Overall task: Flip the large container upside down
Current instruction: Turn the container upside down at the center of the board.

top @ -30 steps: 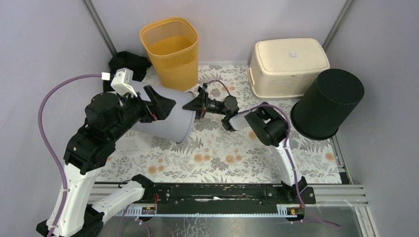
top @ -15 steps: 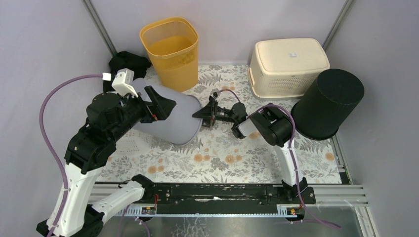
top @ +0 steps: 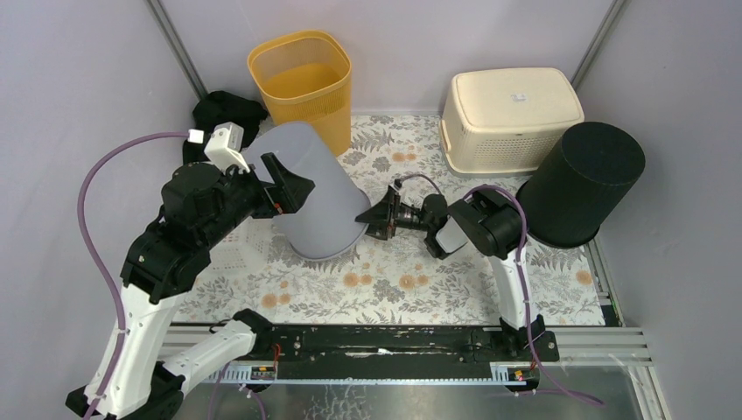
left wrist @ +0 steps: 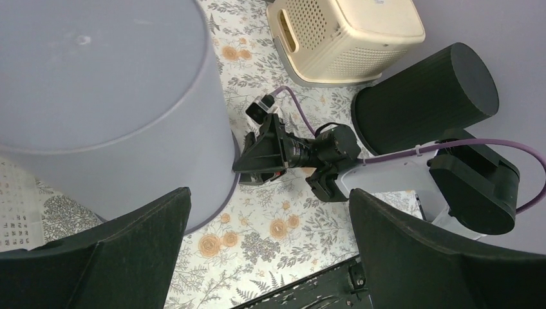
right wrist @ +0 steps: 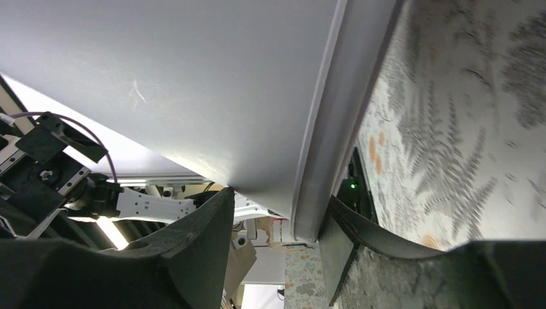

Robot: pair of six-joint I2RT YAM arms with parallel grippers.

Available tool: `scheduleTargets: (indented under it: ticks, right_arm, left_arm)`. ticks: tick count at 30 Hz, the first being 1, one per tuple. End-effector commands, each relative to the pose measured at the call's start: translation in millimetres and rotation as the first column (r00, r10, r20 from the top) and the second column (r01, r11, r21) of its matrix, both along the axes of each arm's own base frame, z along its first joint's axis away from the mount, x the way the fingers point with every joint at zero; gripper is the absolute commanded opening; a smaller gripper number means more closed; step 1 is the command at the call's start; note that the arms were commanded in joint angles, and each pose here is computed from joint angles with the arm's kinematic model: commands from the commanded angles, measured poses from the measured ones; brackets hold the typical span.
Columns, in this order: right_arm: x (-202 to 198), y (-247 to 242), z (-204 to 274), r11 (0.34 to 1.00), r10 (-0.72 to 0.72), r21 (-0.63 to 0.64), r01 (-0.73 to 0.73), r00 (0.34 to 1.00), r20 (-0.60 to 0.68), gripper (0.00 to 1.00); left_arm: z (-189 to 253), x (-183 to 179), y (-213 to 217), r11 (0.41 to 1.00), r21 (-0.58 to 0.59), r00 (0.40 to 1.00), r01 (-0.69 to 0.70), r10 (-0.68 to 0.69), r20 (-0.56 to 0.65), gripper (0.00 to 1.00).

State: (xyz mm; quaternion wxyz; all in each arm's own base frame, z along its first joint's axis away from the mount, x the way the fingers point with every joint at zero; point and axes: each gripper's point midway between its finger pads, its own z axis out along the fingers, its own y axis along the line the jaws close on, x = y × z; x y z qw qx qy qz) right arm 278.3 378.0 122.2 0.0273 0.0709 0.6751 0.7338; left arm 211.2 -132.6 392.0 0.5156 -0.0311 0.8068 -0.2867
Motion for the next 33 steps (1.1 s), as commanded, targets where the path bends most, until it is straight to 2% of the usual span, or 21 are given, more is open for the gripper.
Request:
scheduleTargets:
  ticks: [1,8,16,24,27,33]
  right_arm:
    - [-6,-16,12,0.999,-0.015,0.032,0.011,0.994,0.113,0.55]
    - [-6,-36,-17,0.997,-0.062,-0.043,0.063,0.998,0.032,0.57]
    - [-10,-50,-63,0.963,-0.096,-0.254,0.089,0.995,-0.018,0.58]
    - [-11,-69,-86,0.908,-0.134,-0.406,0.101,0.990,-0.053,0.58]
    - [-16,-77,-97,0.868,-0.135,-0.488,0.092,0.989,-0.052,0.59]
    - [-18,-90,-95,0.792,-0.105,-0.603,0.098,0.994,0.023,0.63]
  left_arm:
    - [5,6,0,1.000,-0.008,1.000,-0.008,0.008,0.027,1.00]
    - [-1,7,-2,1.000,-0.001,1.000,-0.005,0.005,0.016,1.00]
    - [-6,10,-3,1.000,0.008,1.000,-0.003,0.003,0.004,1.00]
    - [-8,10,-3,1.000,0.017,1.000,-0.002,0.002,0.003,1.00]
    - [-11,12,-2,1.000,0.025,1.000,-0.009,0.009,0.000,1.00]
    - [-17,15,-2,0.999,0.036,1.000,-0.013,0.013,-0.010,1.00]
